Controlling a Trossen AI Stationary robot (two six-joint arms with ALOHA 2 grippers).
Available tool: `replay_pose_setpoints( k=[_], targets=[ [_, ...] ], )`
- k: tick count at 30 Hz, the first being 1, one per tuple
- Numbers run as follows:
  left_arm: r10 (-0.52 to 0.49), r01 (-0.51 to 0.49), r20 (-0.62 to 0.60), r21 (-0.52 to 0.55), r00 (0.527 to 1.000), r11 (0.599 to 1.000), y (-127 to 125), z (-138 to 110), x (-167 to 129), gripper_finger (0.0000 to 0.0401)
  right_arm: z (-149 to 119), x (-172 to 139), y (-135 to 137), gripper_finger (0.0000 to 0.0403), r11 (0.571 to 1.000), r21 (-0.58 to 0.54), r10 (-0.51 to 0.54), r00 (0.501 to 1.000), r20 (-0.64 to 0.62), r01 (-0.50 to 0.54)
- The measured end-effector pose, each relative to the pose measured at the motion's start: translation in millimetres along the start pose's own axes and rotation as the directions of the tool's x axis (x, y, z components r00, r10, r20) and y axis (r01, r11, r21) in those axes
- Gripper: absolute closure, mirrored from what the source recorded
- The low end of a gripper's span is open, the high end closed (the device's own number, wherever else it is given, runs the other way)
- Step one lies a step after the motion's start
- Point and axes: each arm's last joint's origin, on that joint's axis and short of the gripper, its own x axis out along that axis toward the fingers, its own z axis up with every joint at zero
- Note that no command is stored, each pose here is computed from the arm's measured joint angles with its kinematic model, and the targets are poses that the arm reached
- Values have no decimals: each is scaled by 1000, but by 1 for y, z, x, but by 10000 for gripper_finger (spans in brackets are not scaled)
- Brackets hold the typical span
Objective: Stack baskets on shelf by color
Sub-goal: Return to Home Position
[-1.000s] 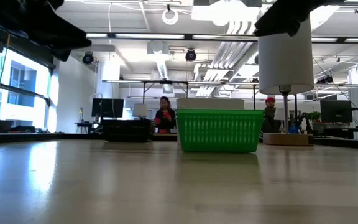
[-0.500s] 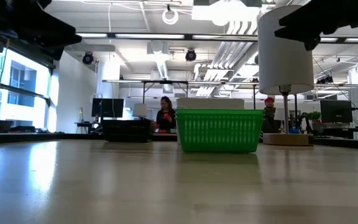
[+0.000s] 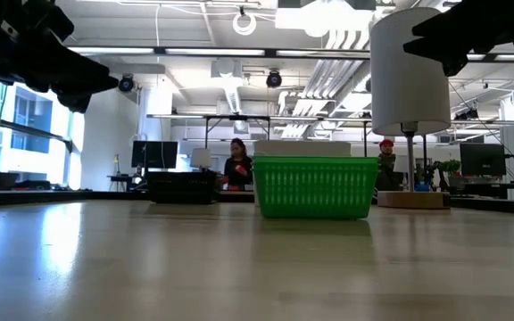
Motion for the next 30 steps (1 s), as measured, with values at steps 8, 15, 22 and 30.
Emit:
replay_pose_setpoints(
  k=[8, 15, 22, 30],
  targets=[
    [-4, 5, 29, -6, 1000, 1000, 1, -15, 4, 282, 0, 0, 0, 238, 1000, -1, 3, 1000, -4, -3],
    [-18, 17, 32, 26, 999, 1000, 1, -16, 4, 282, -22, 7, 0, 238, 1000, 8, 19, 999, 30, -19],
    [-34, 31, 33, 85, 999, 996, 1, -16, 4, 282, -57, 10, -4, 238, 1000, 28, 11, 997, 82, -13],
    [-29, 26, 33, 106, 999, 994, 1, -16, 4, 282, -60, 4, -8, 238, 1000, -10, -12, 995, 95, 13]
  ],
)
